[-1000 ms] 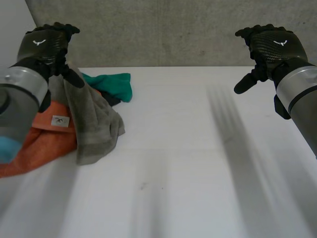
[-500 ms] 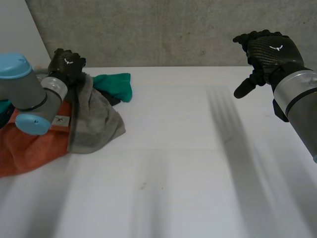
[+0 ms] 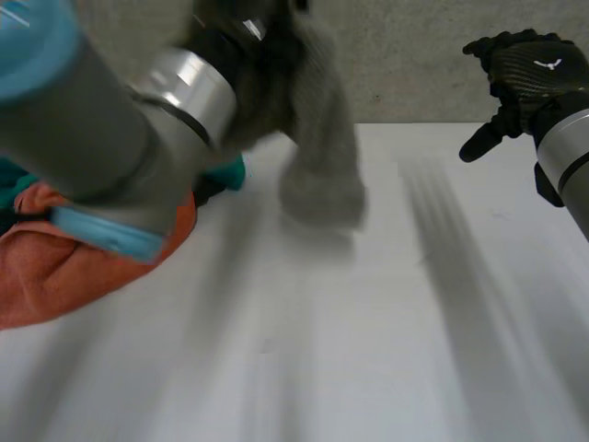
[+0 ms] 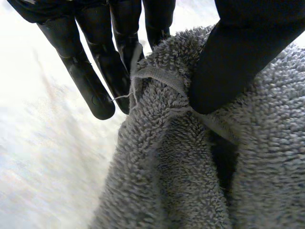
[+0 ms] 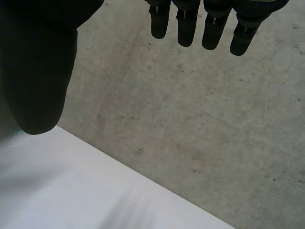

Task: Fold the laundry.

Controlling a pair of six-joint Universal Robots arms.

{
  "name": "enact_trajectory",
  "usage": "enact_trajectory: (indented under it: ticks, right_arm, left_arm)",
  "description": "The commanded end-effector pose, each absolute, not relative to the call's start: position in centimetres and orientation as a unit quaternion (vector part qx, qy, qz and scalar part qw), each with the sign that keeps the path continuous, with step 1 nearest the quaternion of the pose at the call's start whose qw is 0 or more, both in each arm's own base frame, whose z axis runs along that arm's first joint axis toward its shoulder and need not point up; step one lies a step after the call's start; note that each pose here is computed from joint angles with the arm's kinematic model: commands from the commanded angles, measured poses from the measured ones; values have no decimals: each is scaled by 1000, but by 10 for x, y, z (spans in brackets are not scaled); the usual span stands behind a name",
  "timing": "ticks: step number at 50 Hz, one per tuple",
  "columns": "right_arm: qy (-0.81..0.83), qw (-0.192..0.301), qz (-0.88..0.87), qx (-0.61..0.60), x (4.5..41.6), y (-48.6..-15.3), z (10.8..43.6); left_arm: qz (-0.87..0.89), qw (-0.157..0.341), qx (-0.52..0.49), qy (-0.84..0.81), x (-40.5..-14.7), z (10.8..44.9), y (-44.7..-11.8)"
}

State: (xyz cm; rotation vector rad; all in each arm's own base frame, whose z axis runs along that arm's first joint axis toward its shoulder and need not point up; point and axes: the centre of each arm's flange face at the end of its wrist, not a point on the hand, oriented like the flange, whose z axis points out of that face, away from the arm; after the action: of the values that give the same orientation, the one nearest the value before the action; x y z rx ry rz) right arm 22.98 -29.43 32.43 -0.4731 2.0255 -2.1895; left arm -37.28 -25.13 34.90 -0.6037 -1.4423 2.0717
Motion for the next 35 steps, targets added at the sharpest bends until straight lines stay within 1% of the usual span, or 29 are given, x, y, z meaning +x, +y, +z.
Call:
enact_trajectory:
  ticks: [1,2,6,7,10,12,14,15,17,18,19,22,23,25,26,29,30,35]
  right_arm:
    - [670,49,-726,-147,220,-301,327]
    - [670,49,-726,-147,220,-302,328]
    - [674,38,-721,-157,217,-303,328]
    - [676,33,-717,-169,217,-304,327]
    - [681,23,-707,-191,218,-303,324]
    - [691,10,-689,-219,219,-301,318]
    - [699,-7,-671,-247,220,-296,316]
    - [702,-12,-664,-257,220,-294,315]
    - [711,-21,-647,-275,220,-289,313]
    - [721,-26,-629,-289,219,-284,310]
    - [727,-27,-619,-296,219,-281,308]
    - [752,-22,-583,-308,218,-272,297]
    - [758,-18,-572,-312,219,-269,293]
    - [772,-9,-551,-319,220,-262,283]
    - [783,9,-530,-325,224,-253,270]
    - [796,35,-512,-321,229,-243,252]
    - [801,53,-508,-312,231,-239,241]
    - [809,86,-498,-302,234,-226,207]
  left_arm:
    - [684,259,-272,-625,-404,255,-243]
    - [662,258,-283,-644,-408,239,-238]
    - [634,270,-313,-654,-420,224,-213]
    - [629,274,-321,-653,-422,224,-207]
    - [630,274,-320,-652,-421,228,-205]
    - [639,273,-315,-646,-417,240,-204]
    - [650,271,-306,-641,-410,253,-207]
    - [661,265,-295,-637,-401,265,-214]
    - [672,251,-280,-639,-386,273,-227]
    - [676,243,-274,-640,-379,276,-234]
    - [683,224,-267,-642,-366,279,-246]
    - [685,194,-271,-648,-354,275,-258]
    - [682,172,-283,-652,-349,268,-263]
    - [673,154,-304,-657,-345,257,-266]
    - [663,134,-326,-660,-341,246,-271]
    - [644,107,-359,-666,-330,226,-284]
    - [630,94,-380,-671,-324,209,-293]
    - [594,80,-433,-673,-315,173,-311]
